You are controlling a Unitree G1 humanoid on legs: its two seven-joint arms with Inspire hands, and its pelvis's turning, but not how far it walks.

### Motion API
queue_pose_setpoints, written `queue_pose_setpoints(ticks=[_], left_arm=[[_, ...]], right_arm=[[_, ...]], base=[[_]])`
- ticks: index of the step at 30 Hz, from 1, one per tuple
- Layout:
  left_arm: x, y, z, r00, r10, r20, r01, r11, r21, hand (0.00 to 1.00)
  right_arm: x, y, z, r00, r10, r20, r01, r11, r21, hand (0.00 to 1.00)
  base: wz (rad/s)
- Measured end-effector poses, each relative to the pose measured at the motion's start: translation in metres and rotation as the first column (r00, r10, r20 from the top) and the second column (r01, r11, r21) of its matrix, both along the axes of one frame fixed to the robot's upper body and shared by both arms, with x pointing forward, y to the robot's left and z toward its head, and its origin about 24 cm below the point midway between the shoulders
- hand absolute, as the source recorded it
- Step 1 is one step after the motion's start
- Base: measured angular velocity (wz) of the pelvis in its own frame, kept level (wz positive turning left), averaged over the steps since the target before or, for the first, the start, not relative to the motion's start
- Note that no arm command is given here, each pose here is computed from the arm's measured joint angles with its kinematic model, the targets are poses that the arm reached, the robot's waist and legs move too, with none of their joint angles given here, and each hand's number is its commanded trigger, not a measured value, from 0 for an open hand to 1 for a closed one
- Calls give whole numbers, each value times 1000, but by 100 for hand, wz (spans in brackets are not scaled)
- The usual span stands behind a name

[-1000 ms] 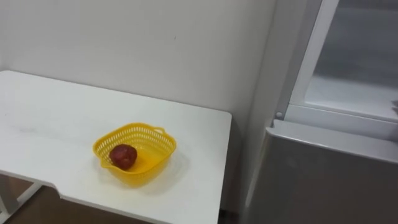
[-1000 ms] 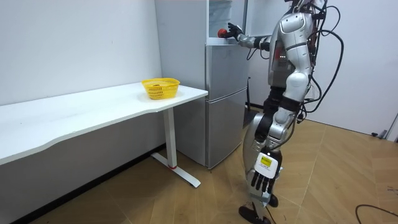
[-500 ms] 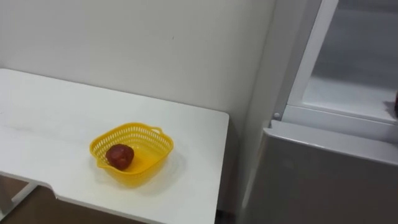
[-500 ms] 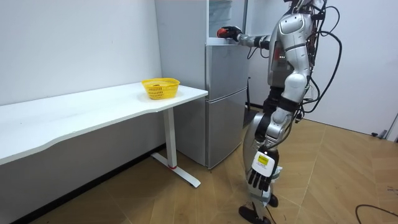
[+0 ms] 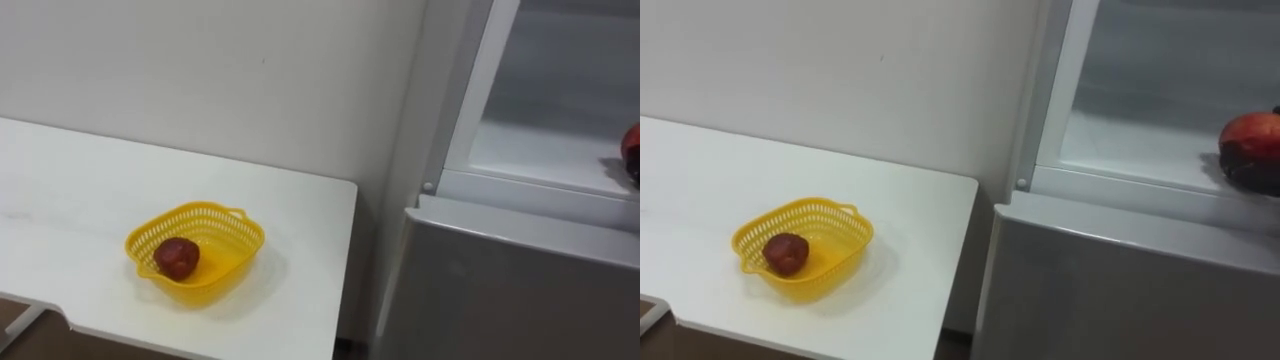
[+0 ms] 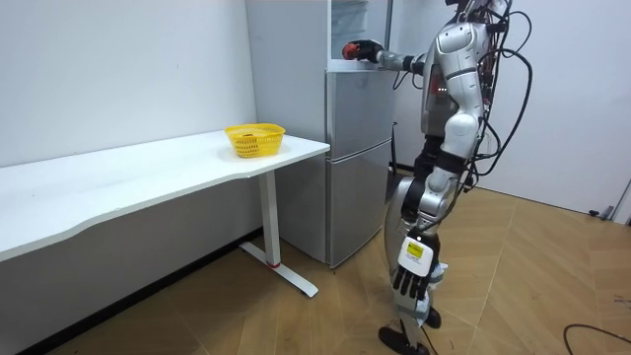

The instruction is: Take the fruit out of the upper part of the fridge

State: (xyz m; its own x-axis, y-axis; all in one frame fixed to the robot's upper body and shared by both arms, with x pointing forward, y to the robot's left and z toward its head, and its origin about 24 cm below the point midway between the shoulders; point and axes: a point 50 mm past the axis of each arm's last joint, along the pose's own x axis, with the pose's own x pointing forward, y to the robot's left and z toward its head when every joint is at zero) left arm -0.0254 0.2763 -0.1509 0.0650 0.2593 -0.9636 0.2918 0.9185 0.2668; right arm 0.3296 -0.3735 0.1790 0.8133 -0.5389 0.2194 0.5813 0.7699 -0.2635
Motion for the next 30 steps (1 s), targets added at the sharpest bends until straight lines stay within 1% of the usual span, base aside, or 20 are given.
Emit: queue_pose_setpoints(ticks=[3,6,9,11,16,18,20,22,25,27,30], left_arm=[[-5,0,0,1000,5,-15,-5,1000,1,0],[0,0,0,1000,0,1,0,1000,-1,0],[-1,0,0,1000,-1,1,1,1000,-3,0],[1,0,0,1000,-4,12,5,1000,-7,0],[-2,0,0,1000,8,3,-8,1000,-5,0],[-7,-1,-1,1000,14,-16,-15,1000,-7,0],[-7,-3,-2,999,37,-11,-37,999,-10,0],[-1,-5,-3,999,37,8,-37,999,-15,0],[9,-9,-5,998,29,48,-29,1000,-8,0],[12,-12,-5,997,27,71,-27,1000,-5,0],[15,-13,-5,994,46,103,-47,999,3,0]], right_arm=[[0,-1,-1,1000,10,-23,-10,1000,-12,100],[-2,-4,0,1000,0,-26,-1,1000,-21,100],[0,-1,-1,999,9,-49,-11,999,-53,100],[1,1,2,999,14,-48,-17,998,-68,100],[6,21,13,998,70,7,-69,994,-87,100],[6,39,9,991,127,31,-123,988,-91,100],[5,54,8,983,171,61,-165,982,-93,100],[0,66,10,972,216,91,-205,971,-121,100],[-12,102,14,926,335,174,-313,939,-145,100],[-16,118,18,899,376,224,-350,925,-148,100],[-25,133,20,874,386,294,-362,922,-136,100]], base=[[-4],[-2],[2],[2],[-1],[-12],[-13],[-5],[-11],[-3],[0]])
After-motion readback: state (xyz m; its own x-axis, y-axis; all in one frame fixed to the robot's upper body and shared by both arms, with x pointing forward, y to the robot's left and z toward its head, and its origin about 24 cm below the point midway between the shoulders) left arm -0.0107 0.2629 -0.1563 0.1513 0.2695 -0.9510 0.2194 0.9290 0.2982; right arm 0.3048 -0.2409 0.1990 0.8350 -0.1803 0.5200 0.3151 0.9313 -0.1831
